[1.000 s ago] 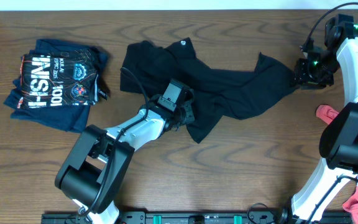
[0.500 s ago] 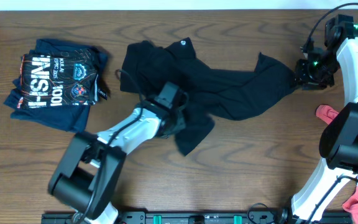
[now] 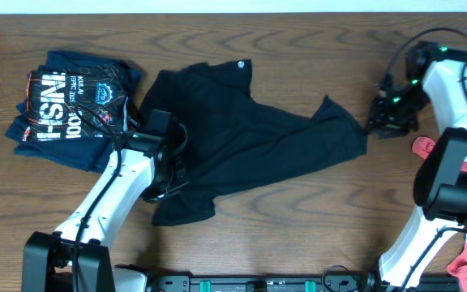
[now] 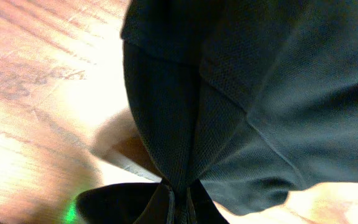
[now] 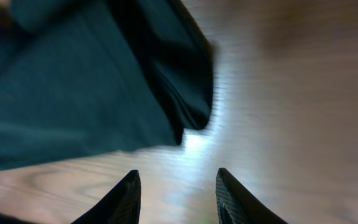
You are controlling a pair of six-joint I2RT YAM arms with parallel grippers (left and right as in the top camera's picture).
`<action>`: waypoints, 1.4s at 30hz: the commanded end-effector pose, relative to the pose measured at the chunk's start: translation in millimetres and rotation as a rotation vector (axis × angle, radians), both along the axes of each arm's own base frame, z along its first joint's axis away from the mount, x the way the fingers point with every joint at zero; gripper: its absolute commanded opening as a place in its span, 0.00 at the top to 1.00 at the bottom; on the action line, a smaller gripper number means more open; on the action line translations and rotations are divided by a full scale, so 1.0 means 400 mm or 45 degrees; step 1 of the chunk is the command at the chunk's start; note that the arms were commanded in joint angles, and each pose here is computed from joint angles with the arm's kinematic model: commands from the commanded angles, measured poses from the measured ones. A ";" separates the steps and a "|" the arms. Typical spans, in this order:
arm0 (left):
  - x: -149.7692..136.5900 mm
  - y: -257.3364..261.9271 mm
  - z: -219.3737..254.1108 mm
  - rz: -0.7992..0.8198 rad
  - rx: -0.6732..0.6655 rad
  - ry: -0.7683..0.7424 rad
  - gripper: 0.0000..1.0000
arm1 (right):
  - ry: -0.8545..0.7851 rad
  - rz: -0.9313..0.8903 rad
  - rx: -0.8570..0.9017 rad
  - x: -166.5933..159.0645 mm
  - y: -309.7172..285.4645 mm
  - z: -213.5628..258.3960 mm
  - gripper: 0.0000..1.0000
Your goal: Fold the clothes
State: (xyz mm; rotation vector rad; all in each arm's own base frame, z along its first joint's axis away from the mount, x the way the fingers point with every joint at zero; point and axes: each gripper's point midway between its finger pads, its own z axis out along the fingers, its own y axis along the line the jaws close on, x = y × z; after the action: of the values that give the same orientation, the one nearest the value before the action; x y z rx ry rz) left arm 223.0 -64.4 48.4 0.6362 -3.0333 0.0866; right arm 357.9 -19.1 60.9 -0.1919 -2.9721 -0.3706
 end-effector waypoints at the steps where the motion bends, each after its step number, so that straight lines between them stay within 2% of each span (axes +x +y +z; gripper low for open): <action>1: -0.004 0.012 -0.004 -0.027 0.035 0.002 0.94 | -0.053 0.067 0.096 0.017 0.098 -0.004 0.62; 5: 0.006 0.009 -0.005 -0.028 0.031 -0.020 0.94 | -0.200 0.180 0.079 0.080 0.171 -0.012 0.61; 9: 0.008 0.009 -0.005 -0.029 0.030 -0.024 0.94 | -0.293 0.227 -0.045 0.126 0.207 -0.023 0.60; 17: 0.008 0.009 -0.005 -0.039 0.030 -0.024 0.94 | -0.311 0.273 -0.111 0.144 0.271 -0.069 0.57; 23: 0.008 0.009 -0.005 -0.048 0.030 -0.024 0.94 | -0.214 0.194 -0.223 0.129 0.247 -0.137 0.57; 28: 0.010 0.008 -0.005 -0.048 0.029 -0.029 0.94 | -0.225 -0.022 -0.423 0.152 0.183 -0.151 0.60; 35: 0.013 0.008 -0.005 -0.048 0.028 -0.034 0.94 | -0.420 -0.100 -0.287 0.251 0.235 -0.137 0.59; 42: 0.012 0.008 -0.005 -0.048 0.028 -0.033 0.94 | -0.399 -0.122 -0.326 0.250 0.224 -0.175 0.59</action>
State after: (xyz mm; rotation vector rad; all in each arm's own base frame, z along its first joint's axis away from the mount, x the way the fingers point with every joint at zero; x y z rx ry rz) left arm 230.1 -65.0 48.3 0.5969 -3.0712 0.0956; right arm 463.9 71.2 8.6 -0.2841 -3.3619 -0.0797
